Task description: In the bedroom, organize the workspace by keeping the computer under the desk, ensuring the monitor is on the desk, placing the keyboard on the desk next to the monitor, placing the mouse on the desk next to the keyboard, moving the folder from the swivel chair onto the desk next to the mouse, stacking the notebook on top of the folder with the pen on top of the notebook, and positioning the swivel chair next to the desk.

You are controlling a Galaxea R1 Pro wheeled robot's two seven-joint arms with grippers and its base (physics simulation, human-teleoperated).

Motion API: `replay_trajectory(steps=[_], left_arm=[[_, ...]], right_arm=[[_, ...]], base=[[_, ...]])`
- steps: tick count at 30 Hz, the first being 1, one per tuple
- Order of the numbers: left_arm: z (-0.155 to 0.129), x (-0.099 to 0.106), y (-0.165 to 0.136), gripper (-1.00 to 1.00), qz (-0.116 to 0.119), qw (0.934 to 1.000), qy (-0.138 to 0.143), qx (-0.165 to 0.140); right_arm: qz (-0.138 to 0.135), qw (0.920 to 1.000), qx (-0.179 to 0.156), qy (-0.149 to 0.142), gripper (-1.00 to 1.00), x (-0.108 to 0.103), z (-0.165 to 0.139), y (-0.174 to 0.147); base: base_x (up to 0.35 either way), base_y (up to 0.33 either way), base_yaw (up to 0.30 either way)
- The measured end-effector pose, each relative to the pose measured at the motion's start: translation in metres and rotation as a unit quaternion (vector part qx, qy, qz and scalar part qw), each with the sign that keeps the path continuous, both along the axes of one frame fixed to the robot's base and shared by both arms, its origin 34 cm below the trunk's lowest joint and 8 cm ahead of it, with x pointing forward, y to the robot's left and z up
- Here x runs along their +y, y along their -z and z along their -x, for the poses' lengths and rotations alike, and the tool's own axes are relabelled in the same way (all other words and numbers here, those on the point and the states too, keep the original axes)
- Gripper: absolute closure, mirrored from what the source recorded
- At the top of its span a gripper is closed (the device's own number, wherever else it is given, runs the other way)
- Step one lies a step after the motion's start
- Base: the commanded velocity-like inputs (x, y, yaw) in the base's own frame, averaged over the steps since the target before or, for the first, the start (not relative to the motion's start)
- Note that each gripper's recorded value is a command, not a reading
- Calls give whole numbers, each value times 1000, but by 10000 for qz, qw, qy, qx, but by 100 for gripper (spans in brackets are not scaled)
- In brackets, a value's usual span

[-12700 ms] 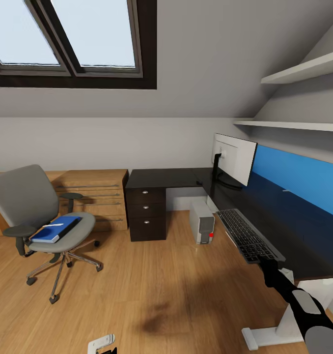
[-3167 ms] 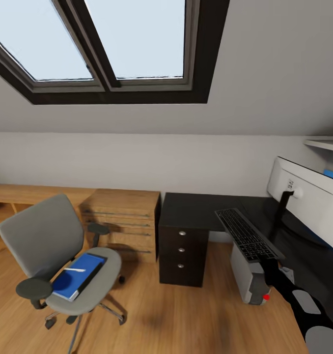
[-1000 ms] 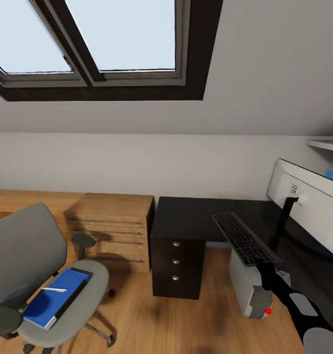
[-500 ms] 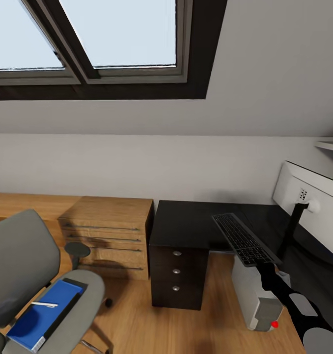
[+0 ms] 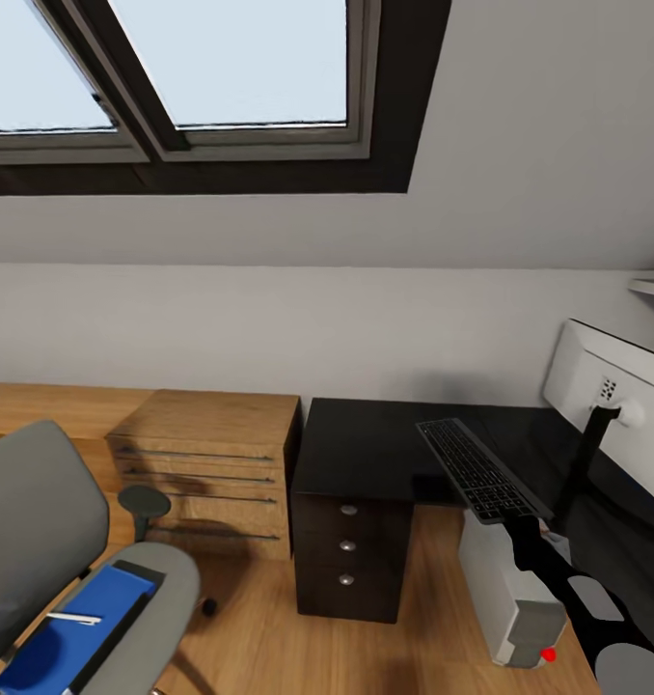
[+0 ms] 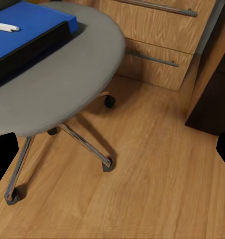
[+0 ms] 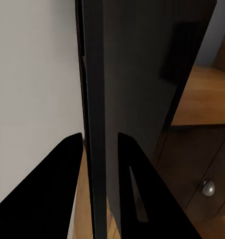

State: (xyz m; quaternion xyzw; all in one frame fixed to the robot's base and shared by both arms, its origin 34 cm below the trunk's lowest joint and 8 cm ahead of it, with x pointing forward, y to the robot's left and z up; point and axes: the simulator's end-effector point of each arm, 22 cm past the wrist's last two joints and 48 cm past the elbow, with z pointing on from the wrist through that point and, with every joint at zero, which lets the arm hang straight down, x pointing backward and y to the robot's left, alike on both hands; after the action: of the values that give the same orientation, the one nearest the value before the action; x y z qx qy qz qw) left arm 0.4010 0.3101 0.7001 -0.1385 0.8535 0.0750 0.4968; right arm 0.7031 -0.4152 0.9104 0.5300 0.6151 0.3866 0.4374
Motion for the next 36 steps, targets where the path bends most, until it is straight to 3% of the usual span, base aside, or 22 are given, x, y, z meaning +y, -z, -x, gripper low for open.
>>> replay_trajectory(steps=[17, 26, 36], left_arm=[[1, 0, 1, -100, -2, 10000, -4, 10], [73, 8, 22, -100, -64, 9987, -16, 503], [83, 9, 24, -100, -78, 9984, -9, 562]], right_arm=[[-5, 10000, -1, 10, 100, 0, 0, 0], [4, 10000, -9, 17, 100, -1, 0, 0], [-3, 10000, -4, 24, 100, 0, 0, 0]], base=[[16, 0, 0], [0, 0, -119], [0, 0, -207]])
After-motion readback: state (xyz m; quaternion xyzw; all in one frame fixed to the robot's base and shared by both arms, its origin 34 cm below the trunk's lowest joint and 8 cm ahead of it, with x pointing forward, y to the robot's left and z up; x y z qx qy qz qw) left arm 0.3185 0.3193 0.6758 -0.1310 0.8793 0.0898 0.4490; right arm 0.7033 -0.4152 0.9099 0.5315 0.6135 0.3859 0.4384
